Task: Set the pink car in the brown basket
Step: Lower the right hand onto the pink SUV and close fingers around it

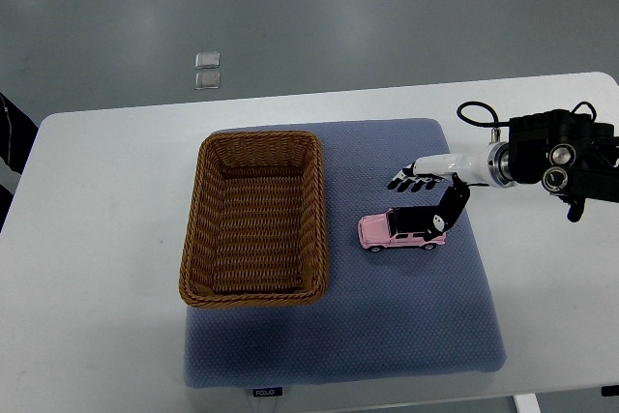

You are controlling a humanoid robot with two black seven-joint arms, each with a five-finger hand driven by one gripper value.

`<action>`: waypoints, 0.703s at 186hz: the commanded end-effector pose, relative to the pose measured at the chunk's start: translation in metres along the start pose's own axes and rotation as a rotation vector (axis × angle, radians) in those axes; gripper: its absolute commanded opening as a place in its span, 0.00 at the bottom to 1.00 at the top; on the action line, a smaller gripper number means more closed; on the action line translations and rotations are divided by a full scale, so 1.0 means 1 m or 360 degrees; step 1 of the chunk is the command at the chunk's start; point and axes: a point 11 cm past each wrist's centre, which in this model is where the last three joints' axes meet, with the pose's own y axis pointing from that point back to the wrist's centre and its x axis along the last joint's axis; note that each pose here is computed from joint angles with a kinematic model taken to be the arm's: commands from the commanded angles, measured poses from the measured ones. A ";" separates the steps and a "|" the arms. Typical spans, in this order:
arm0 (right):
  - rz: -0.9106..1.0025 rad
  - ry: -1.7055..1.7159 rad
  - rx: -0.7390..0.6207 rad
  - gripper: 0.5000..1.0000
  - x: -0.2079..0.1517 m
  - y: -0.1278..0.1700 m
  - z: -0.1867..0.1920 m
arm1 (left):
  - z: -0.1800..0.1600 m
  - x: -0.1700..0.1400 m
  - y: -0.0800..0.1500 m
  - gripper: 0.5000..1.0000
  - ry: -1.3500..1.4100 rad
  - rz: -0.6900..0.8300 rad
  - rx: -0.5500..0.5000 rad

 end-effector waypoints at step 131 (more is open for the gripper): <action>-0.0028 0.0163 0.0023 0.29 -0.024 -0.023 -0.011 | 0.000 0.000 0.000 1.00 -0.0002 0.0000 0.0000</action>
